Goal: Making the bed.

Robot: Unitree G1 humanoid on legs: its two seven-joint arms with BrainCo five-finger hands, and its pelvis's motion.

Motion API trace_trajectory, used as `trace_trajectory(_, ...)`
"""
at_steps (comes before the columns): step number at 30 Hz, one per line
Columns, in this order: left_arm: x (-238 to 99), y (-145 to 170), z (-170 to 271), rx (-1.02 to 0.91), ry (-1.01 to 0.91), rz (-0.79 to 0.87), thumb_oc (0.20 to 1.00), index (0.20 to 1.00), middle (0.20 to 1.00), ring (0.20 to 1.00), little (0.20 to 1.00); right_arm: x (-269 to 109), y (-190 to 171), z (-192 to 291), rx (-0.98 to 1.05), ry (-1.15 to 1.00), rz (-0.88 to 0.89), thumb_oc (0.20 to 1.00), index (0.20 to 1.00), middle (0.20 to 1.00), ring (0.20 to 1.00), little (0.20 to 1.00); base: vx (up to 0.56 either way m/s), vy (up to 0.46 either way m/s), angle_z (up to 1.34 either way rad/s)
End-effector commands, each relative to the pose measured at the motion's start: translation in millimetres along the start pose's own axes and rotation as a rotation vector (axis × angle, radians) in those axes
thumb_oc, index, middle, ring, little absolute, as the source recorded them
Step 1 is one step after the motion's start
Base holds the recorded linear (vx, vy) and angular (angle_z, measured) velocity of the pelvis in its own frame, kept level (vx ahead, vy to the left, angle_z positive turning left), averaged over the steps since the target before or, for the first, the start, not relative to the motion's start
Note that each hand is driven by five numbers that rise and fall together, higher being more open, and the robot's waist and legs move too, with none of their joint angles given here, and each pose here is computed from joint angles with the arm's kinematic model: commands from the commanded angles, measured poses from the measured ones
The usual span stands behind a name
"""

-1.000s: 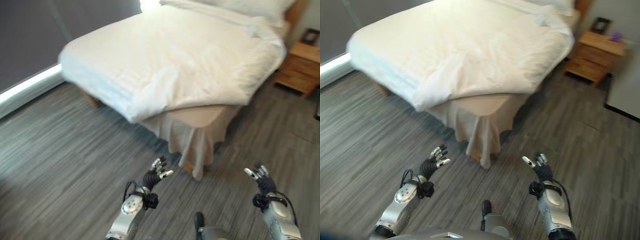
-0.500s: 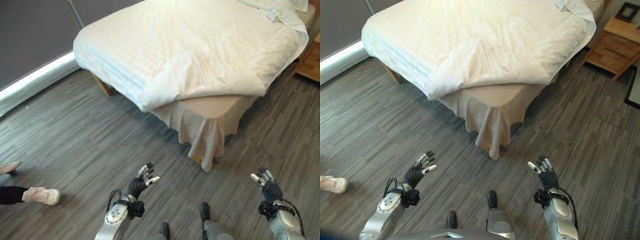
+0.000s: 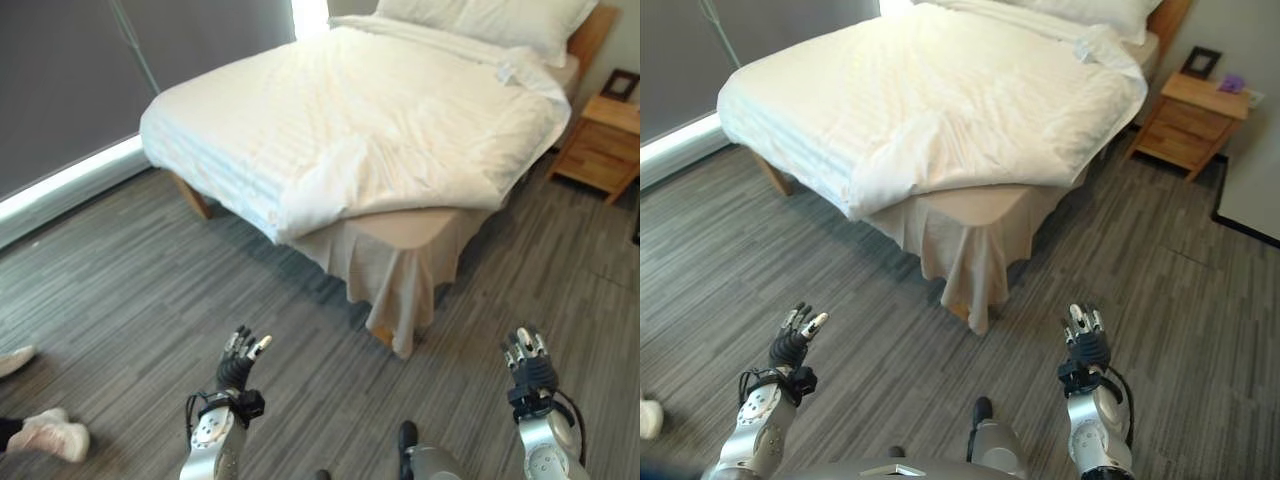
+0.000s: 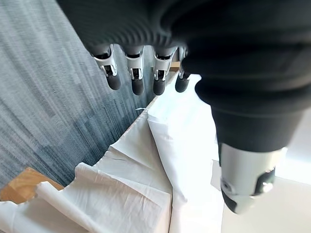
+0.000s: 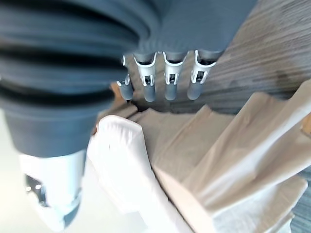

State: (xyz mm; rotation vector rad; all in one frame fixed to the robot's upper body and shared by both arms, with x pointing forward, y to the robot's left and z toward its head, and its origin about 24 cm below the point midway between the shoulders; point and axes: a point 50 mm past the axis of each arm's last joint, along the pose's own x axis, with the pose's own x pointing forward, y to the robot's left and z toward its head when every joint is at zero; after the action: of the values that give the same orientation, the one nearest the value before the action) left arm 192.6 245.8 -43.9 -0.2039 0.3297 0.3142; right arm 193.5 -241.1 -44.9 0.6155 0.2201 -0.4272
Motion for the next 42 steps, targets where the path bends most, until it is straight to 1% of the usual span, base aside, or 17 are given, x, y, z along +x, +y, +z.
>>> trace_trajectory(1, 8, 14, 47, 0.043, -0.22, 0.041, 1.0, 1.0, 1.0, 1.0, 1.0, 7, 18, 21, -0.021, -0.106, 0.085, 1.0, 1.0, 1.0, 1.0, 1.0, 0.34, -0.22, -0.14)
trace_trajectory(8, 7, 23, 63, 0.027, -0.312, 0.107, 1.0, 1.0, 1.0, 1.0, 1.0, 21, 31, 47, -0.054, -0.199, 0.126, 1.0, 1.0, 1.0, 1.0, 1.0, 0.32, -0.326, 0.0)
trace_trajectory(9, 6, 26, 63, -0.015, -0.316, 0.132, 1.0, 1.0, 1.0, 1.0, 1.0, 25, 36, 52, -0.064, -0.21, 0.136, 1.0, 1.0, 1.0, 1.0, 1.0, 0.2, -0.39, 0.13)
trace_trajectory(11, 3, 27, 64, -0.102, -0.333, 0.166, 1.0, 1.0, 1.0, 1.0, 1.0, 29, 45, 60, 0.019, -0.239, 0.164, 1.0, 1.0, 1.0, 1.0, 1.0, 0.21, -0.488, 0.02)
trace_trajectory(14, -3, 34, 60, -0.115, -0.34, 0.186, 1.0, 1.0, 1.0, 1.0, 1.0, 27, 39, 68, -0.054, -0.257, 0.169, 1.0, 1.0, 1.0, 1.0, 1.0, 0.21, -0.376, -0.04)
trace_trajectory(15, -5, 36, 57, -0.149, -0.339, 0.212, 1.0, 1.0, 1.0, 1.0, 1.0, 27, 36, 70, -0.093, -0.259, 0.157, 1.0, 1.0, 1.0, 1.0, 1.0, 0.26, -0.275, -0.39)
trace_trajectory(16, -8, 41, 43, -0.239, -0.298, 0.274, 1.0, 1.0, 1.0, 1.0, 1.0, 27, 25, 72, -0.14, -0.254, 0.112, 1.0, 1.0, 1.0, 1.0, 1.0, 0.36, -0.365, -0.31)
trace_trajectory(19, -11, 43, 31, -0.286, -0.254, 0.289, 1.0, 1.0, 1.0, 1.0, 1.0, 22, 9, 74, -0.082, -0.266, 0.047, 1.0, 1.0, 1.0, 1.0, 1.0, 0.31, -0.181, 0.03)
trace_trajectory(22, -11, 45, 24, -0.278, -0.223, 0.302, 1.0, 1.0, 1.0, 1.0, 1.0, 19, 0, 75, -0.078, -0.275, 0.01, 1.0, 1.0, 1.0, 1.0, 1.0, 0.23, -0.02, 0.04)
trace_trajectory(25, -9, 49, 7, -0.272, -0.139, 0.333, 1.0, 1.0, 1.0, 1.0, 1.0, 18, -5, 71, -0.045, -0.269, -0.03, 1.0, 1.0, 1.0, 1.0, 1.0, 0.24, 0.037, -0.16)
trace_trajectory(30, -7, 57, 9, -0.244, -0.138, 0.36, 1.0, 1.0, 1.0, 1.0, 1.0, 15, -5, 68, -0.094, -0.258, -0.018, 1.0, 1.0, 1.0, 1.0, 1.0, 0.23, 0.106, 0.01)
trace_trajectory(33, -6, 57, 10, -0.228, -0.139, 0.35, 1.0, 1.0, 1.0, 1.0, 1.0, 15, -8, 64, -0.078, -0.247, -0.039, 1.0, 1.0, 1.0, 1.0, 1.0, 0.25, 0.186, 0.02)
trace_trajectory(35, -4, 60, 16, -0.196, -0.155, 0.344, 1.0, 1.0, 1.0, 1.0, 1.0, 16, -12, 65, -0.181, -0.226, -0.041, 1.0, 1.0, 1.0, 1.0, 1.0, 0.2, 0.198, 0.01)
trace_trajectory(37, -1, 62, 21, -0.15, -0.156, 0.334, 1.0, 1.0, 1.0, 1.0, 1.0, 20, -14, 69, -0.39, -0.18, -0.029, 1.0, 1.0, 1.0, 1.0, 1.0, 0.1, 0.195, 0.02)
trace_trajectory(39, 2, 58, 28, -0.079, -0.168, 0.291, 1.0, 1.0, 1.0, 1.0, 1.0, 27, -17, 90, -0.669, -0.177, -0.017, 1.0, 1.0, 1.0, 1.0, 1.0, 0.05, 0.201, -0.08)
trace_trajectory(41, 5, 56, 34, -0.04, -0.176, 0.244, 1.0, 1.0, 1.0, 1.0, 1.0, 34, -12, 134, -0.983, -0.252, -0.028, 1.0, 1.0, 1.0, 1.0, 1.0, 0.03, 0.145, 0.06)
trace_trajectory(42, 6, 53, 33, -0.022, -0.17, 0.224, 1.0, 1.0, 1.0, 1.0, 1.0, 37, -12, 146, -1.025, -0.28, -0.061, 1.0, 1.0, 1.0, 1.0, 1.0, 0.09, 0.062, 0.32)
